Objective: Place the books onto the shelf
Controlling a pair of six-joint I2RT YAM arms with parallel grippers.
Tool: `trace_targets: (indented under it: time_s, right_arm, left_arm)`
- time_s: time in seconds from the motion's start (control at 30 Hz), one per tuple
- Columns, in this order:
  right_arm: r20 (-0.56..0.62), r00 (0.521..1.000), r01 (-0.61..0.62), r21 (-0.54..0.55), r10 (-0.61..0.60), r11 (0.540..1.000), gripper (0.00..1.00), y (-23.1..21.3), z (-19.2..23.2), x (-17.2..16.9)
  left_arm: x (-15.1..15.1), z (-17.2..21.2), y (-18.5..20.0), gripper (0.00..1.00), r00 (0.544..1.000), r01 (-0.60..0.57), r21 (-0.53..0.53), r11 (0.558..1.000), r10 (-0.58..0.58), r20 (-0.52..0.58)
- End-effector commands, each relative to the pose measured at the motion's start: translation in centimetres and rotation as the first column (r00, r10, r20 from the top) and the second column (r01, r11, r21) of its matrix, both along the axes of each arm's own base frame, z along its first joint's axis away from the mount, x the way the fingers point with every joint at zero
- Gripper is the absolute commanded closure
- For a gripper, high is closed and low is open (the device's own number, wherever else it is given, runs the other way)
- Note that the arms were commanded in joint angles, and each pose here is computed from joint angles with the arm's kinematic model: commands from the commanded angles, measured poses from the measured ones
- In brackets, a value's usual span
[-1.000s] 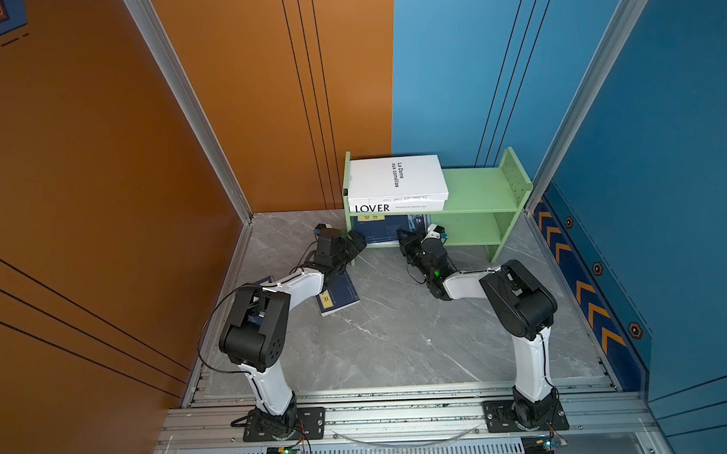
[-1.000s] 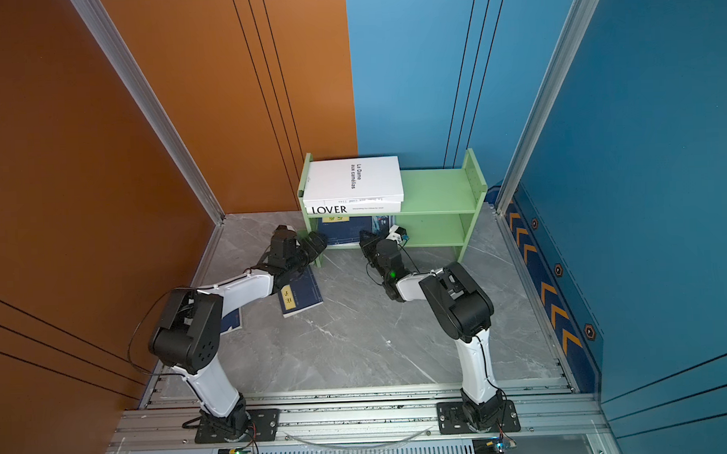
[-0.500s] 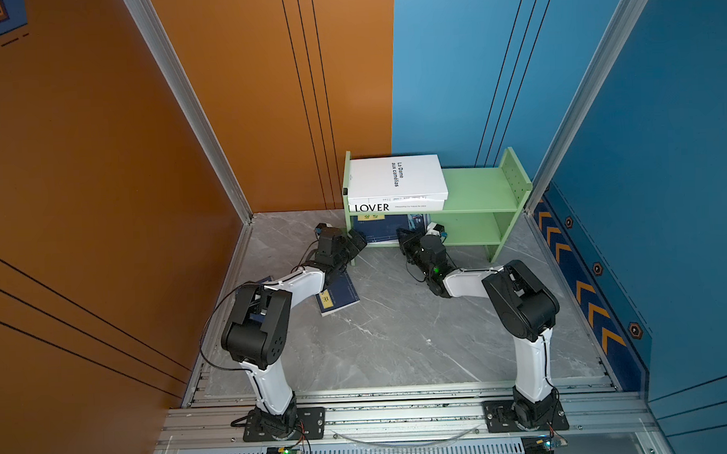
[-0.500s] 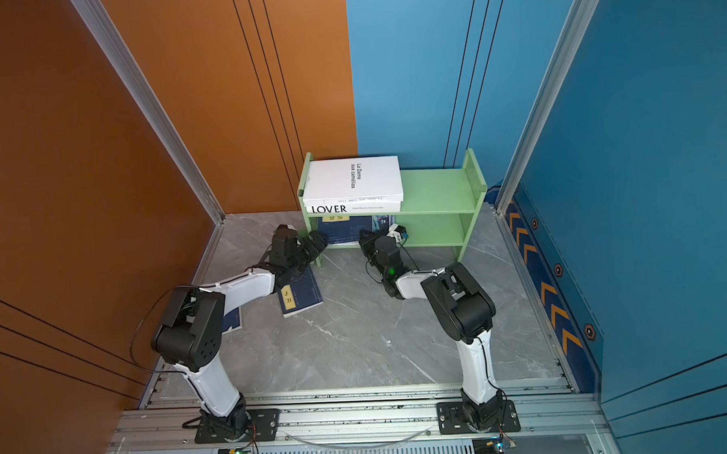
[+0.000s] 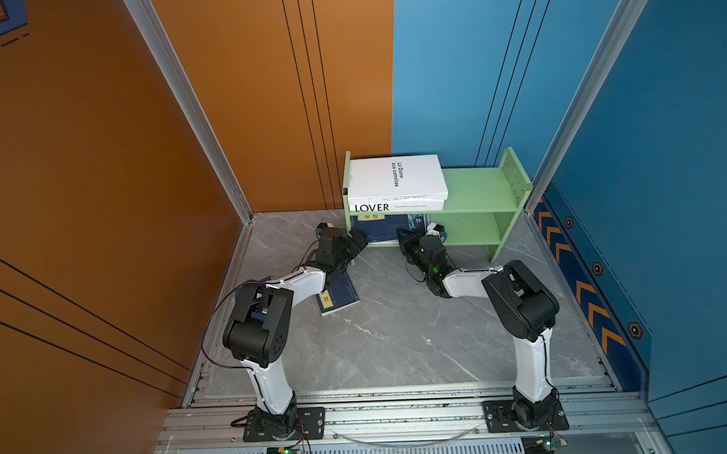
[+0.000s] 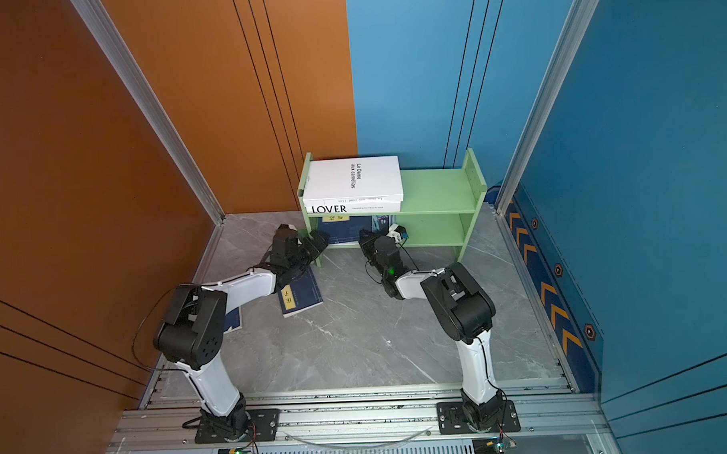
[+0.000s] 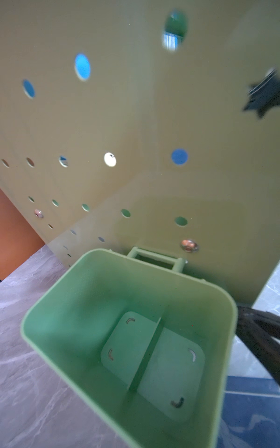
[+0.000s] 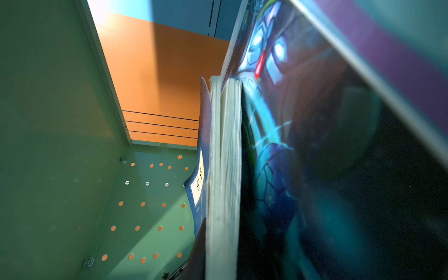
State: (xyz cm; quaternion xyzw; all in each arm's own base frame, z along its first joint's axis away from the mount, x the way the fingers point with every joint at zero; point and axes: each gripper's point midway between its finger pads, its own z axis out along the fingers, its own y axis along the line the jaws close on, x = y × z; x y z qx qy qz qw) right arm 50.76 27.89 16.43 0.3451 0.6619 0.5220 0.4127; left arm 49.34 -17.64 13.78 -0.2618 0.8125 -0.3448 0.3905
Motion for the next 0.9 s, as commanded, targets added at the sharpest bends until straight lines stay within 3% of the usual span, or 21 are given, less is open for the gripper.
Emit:
trace_targets:
  time_s: [0.0, 0.2, 0.53, 0.63, 0.77, 0.87]
  right_arm:
    - [-0.037, 0.999, 0.036, -0.065, -0.038, 0.997, 0.89, -0.5, -2.3, 0.4]
    - [-0.043, 0.998, 0.034, -0.075, -0.038, 0.997, 0.88, -0.6, -2.5, 0.4]
    - [-0.053, 0.998, 0.030, -0.132, -0.038, 0.991, 0.82, -1.2, -2.6, 0.2]
    - [-0.060, 0.997, 0.028, -0.161, -0.038, 0.987, 0.73, -1.5, -2.6, 0.1]
    - [-0.087, 0.995, 0.020, -0.244, -0.043, 0.970, 0.55, -2.4, -2.9, -0.1]
    - [-0.110, 0.992, 0.018, -0.324, -0.057, 0.946, 0.48, -3.4, -2.9, -0.4]
  left_arm:
    - [0.6, 0.4, 1.3, 0.02, 0.999, -0.044, 0.044, 0.998, 0.044, 0.013]
    - [0.4, -3.9, 1.7, 0.02, 0.995, -0.064, 0.057, 0.996, 0.068, -0.078]
    - [-0.8, -6.9, 3.0, 0.01, 0.982, -0.098, 0.103, 0.990, 0.113, -0.154]
    - [-1.0, -7.5, 3.5, 0.01, 0.978, -0.105, 0.110, 0.988, 0.123, -0.169]
    - [-1.0, -7.9, 3.8, 0.01, 0.975, -0.110, 0.106, 0.988, 0.128, -0.183]
    - [-1.0, -7.9, 4.0, 0.01, 0.974, -0.113, 0.103, 0.988, 0.130, -0.185]
